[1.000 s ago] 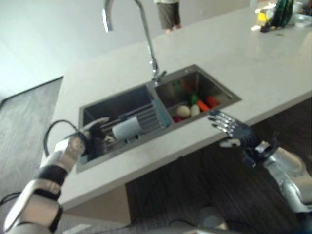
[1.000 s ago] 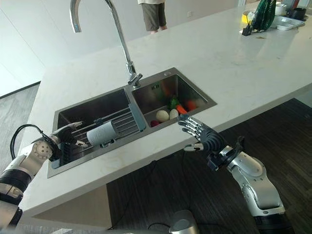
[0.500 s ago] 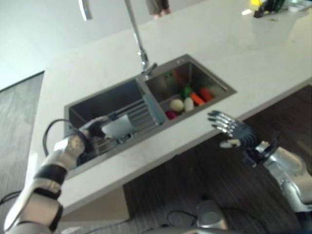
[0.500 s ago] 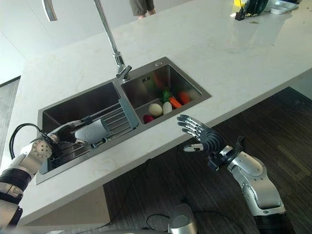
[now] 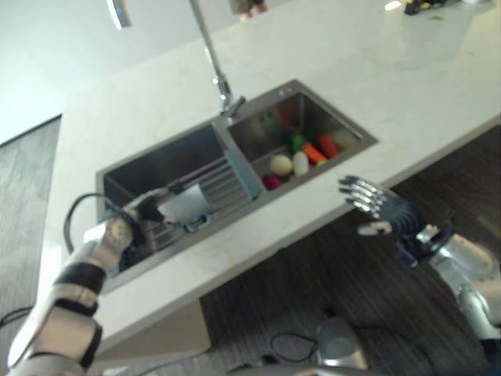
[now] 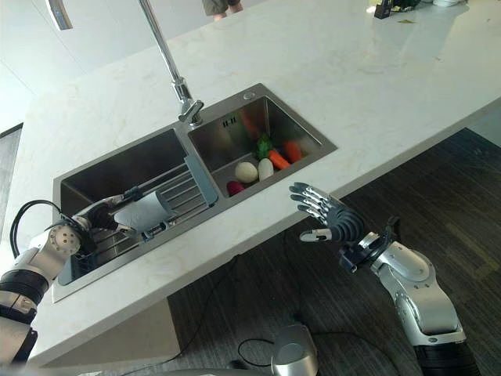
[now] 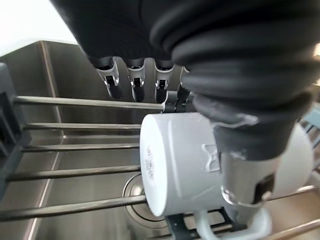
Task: Place the dishes in the dishwasher.
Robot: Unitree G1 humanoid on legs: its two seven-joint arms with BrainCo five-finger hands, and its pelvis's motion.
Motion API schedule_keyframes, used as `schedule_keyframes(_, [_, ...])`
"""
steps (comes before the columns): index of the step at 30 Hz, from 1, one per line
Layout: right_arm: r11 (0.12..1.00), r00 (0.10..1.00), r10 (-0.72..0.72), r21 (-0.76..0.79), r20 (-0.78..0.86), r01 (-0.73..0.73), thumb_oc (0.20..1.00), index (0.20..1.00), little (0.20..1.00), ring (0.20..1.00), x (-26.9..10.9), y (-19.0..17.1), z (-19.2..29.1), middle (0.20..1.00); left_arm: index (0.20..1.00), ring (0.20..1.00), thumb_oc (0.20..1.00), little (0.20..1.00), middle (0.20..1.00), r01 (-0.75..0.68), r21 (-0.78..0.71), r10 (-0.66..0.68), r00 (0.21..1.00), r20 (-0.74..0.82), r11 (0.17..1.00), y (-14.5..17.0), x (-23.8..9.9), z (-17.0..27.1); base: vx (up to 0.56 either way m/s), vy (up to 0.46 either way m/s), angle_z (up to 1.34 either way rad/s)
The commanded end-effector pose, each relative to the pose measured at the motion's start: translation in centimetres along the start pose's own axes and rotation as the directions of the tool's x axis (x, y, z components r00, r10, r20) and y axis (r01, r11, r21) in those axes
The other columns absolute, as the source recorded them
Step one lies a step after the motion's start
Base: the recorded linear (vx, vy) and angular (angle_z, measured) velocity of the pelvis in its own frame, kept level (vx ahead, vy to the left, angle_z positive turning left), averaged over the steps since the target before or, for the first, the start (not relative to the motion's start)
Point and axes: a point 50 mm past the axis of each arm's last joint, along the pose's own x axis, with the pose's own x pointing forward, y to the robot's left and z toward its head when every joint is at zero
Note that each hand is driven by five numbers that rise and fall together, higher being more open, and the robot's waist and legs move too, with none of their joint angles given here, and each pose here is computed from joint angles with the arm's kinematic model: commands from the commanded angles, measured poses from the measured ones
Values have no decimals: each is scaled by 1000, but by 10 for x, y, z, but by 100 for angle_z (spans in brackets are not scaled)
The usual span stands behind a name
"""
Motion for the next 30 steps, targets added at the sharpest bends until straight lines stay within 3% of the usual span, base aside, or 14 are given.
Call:
schedule_keyframes(1, [995, 993, 53, -93, 106, -43, 1000, 1000, 1000, 1000, 6, 4, 27, 1000, 1000, 1000, 1000, 1000, 1000, -134, -24, 134, 991, -11, 991, 35, -2, -2, 12, 18, -12])
schedule_keyframes(30, [990, 991, 37, -143, 130, -18, 1000, 1000, 1000, 1000, 10, -2, 36, 1000, 1000, 1000, 1000, 1000, 1000, -98, -47, 94, 992, -79, 994, 32, 2, -12, 0, 8, -2])
